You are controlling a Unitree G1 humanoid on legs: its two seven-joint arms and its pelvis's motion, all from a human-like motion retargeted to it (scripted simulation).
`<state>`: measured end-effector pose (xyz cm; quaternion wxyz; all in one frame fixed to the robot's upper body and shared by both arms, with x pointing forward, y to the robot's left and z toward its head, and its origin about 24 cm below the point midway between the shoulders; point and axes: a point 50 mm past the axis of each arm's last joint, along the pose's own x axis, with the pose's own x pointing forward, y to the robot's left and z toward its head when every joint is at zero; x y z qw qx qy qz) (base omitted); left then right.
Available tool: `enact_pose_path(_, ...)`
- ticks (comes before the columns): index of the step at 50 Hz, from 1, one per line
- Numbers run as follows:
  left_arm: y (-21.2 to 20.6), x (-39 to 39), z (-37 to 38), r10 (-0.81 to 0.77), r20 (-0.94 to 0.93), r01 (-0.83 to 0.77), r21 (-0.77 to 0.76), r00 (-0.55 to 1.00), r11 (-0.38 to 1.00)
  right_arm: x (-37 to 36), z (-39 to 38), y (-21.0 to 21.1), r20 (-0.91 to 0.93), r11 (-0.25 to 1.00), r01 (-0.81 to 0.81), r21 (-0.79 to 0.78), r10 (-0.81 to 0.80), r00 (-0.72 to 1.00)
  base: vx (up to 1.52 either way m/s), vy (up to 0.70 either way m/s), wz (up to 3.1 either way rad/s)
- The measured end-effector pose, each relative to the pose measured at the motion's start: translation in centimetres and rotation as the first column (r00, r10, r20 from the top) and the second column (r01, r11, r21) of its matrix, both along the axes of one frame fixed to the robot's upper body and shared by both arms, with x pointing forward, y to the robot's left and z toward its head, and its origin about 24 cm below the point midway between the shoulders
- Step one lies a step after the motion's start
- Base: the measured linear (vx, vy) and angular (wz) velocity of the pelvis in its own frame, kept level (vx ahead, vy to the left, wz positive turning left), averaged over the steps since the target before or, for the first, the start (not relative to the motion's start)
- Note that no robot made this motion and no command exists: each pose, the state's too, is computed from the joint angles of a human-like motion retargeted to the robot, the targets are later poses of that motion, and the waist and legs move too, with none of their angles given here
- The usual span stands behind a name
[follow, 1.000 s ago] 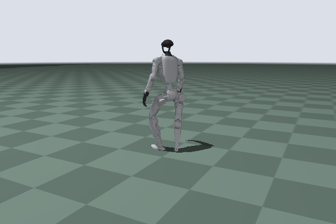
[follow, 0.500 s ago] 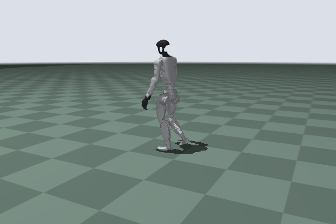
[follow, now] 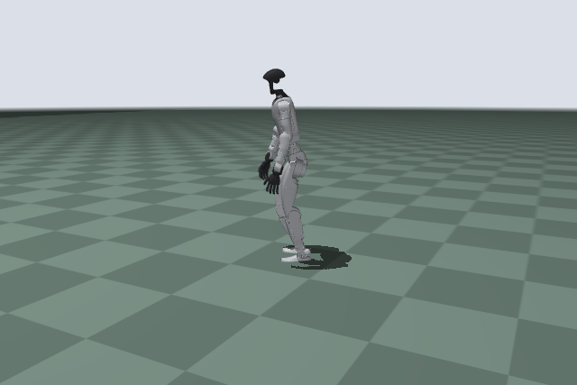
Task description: Walk
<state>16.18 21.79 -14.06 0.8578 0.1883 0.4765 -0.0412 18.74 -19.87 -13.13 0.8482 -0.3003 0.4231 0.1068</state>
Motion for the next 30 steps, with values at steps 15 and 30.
enact_pose_path(15, 0.2, -2.0, -0.8, -0.022, -0.068, 0.022, 0.001, 0.997, 1.0, 0.0, 0.1, -0.8, 0.016, 0.999, 0.023, -0.029, -0.023, 1.0, 0.12, 0.03, 0.26)
enact_pose_path(30, -1.1, 2.4, 1.1, -0.124, 0.07, 0.121, 0.041, 0.99, 0.992, -0.3, -0.2, -1.1, -0.019, 0.99, 0.138, 0.014, -0.138, 0.99, 0.24, -0.03, -0.24)
